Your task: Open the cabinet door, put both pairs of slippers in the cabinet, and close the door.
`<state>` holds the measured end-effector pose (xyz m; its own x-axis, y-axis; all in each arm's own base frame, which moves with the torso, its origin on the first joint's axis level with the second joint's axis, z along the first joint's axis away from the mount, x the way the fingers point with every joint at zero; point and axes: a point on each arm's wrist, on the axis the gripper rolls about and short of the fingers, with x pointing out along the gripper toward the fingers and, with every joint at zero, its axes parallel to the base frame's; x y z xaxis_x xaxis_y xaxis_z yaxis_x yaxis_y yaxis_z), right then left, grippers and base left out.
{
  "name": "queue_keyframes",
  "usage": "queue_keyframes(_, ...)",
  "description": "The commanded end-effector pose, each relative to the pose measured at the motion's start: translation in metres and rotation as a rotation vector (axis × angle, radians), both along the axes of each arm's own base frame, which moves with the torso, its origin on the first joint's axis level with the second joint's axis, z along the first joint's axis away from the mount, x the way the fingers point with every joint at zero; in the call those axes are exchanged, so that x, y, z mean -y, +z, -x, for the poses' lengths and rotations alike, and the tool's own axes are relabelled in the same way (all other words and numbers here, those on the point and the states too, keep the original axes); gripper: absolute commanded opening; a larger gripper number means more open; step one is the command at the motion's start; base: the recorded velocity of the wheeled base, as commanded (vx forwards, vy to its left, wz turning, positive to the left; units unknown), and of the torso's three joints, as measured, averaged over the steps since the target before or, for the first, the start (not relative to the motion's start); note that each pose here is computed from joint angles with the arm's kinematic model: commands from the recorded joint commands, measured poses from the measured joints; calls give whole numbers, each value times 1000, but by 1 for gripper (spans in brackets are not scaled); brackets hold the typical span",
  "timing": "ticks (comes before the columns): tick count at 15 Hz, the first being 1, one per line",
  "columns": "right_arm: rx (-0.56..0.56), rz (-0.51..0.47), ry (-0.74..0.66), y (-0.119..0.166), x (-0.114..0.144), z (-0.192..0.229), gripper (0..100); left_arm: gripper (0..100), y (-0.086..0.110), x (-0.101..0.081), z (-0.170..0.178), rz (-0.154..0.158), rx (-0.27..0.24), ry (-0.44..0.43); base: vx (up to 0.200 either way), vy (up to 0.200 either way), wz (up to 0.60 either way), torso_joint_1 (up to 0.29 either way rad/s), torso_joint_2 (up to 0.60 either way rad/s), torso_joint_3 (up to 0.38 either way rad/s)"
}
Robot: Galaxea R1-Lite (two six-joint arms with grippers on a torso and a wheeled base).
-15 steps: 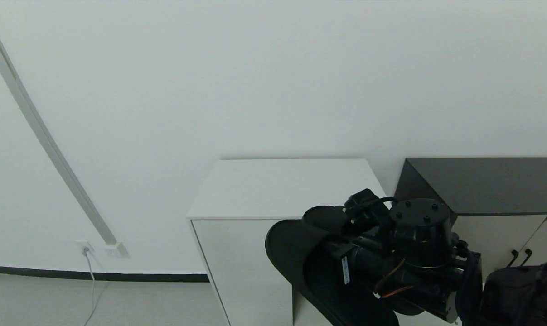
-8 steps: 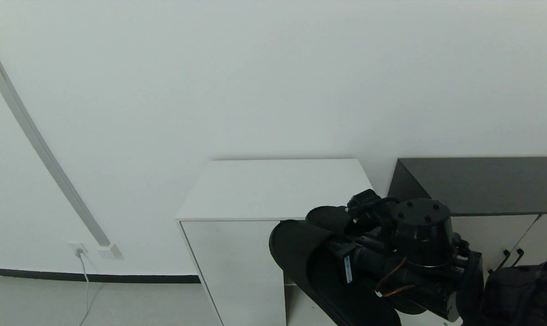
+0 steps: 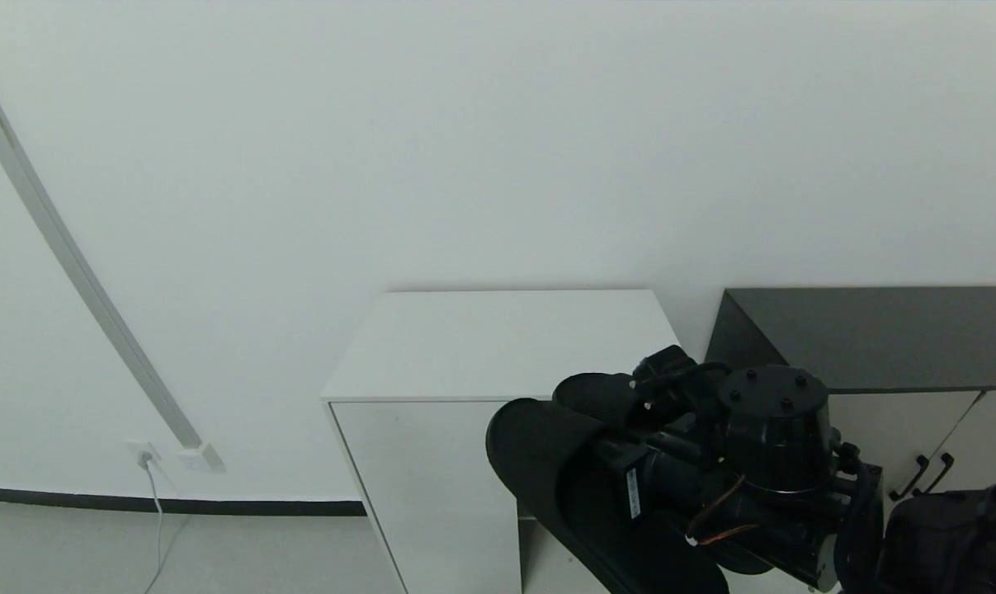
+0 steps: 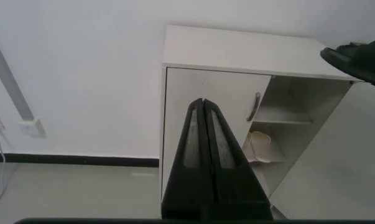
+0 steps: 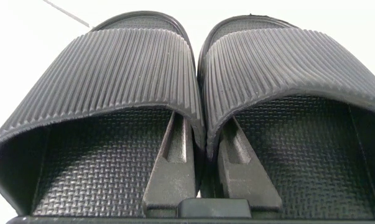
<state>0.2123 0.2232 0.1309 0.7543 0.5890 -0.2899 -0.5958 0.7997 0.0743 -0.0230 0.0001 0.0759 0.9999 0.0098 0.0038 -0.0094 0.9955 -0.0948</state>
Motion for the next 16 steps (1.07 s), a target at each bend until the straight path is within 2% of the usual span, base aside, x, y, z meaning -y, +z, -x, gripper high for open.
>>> queue_keyframes(1, 0, 0, 1, 0, -1, 0, 0, 0, 0, 0, 0, 0, -1, 1, 0, 0, 0, 0, 0, 0)
queue_keyframes(4, -9, 10, 2, -4, 0, 1, 0, 0, 0, 0, 0, 0, -1, 1, 0, 0, 0, -37, 71, 45)
queue_keyframes(16, 0, 17, 7, -6, 0, 1, 0, 0, 0, 0, 0, 0, -1, 1, 0, 0, 0, -154, 351, 189)
